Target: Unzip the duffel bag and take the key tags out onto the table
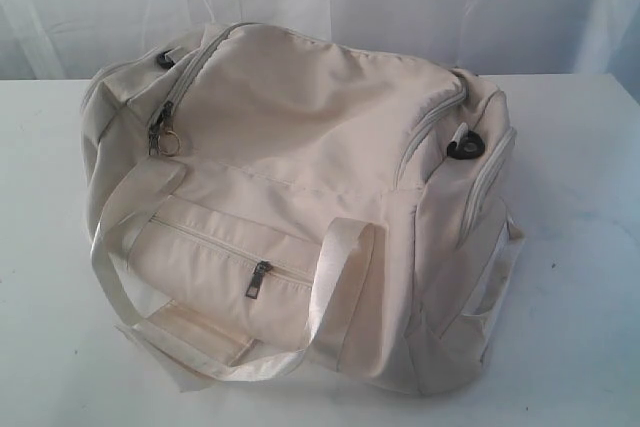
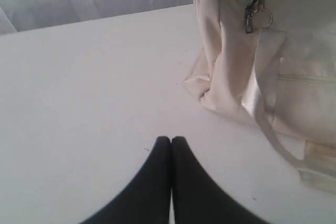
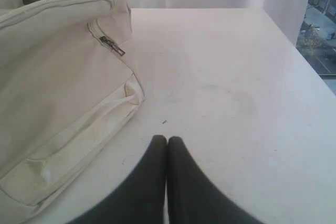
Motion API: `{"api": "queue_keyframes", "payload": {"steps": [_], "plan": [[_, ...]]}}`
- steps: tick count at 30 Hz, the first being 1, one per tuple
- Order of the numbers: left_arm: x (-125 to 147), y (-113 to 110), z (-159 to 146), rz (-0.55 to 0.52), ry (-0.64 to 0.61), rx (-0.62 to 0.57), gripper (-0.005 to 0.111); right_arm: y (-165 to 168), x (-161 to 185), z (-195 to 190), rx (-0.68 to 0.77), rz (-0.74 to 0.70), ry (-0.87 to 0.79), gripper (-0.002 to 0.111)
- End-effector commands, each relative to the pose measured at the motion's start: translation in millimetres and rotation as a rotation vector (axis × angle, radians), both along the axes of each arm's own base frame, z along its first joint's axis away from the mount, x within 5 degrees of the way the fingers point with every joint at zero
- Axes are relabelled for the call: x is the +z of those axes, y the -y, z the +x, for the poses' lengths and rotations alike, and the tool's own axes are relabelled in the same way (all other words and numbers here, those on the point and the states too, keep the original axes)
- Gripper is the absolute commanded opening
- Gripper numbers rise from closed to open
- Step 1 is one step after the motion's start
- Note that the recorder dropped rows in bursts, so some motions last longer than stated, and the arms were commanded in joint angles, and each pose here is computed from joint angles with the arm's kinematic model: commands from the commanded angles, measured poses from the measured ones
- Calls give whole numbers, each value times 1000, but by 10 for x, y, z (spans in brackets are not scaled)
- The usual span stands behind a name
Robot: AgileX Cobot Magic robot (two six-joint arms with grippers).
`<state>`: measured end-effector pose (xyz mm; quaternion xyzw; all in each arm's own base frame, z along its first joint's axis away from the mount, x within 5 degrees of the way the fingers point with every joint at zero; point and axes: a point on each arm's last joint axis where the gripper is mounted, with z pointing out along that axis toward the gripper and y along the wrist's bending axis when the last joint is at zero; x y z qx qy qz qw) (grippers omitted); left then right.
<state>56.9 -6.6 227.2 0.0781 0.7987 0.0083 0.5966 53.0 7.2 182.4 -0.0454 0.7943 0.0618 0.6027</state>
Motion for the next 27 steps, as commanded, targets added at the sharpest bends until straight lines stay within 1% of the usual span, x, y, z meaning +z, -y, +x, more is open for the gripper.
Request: {"api": "queue_keyframes", "payload": {"steps": [1,4,7,12,14,18,21,25,27], "plan": [[75,-33,18,184,80,-9,0,-4,1,1,4,8,15,0],[131,-37,29,183,141,0,0,-4,1,1,4,8,15,0],[162,-38,33,182,175,6,0,-4,1,1,4,8,15,0],[174,-39,35,182,189,8,0,-4,1,1,4,8,15,0],[200,-38,37,146,216,15,0,-4,1,1,4,8,15,0],[296,-44,41,44,316,44,0,-4,1,1,3,10,14,0],[355,-49,38,-7,378,55,0,-4,1,1,2,12,14,0],[453,-56,24,-27,485,64,0,-4,1,1,-2,29,11,0],[468,-57,32,-27,500,65,0,-4,1,1,-3,31,11,0]]}}
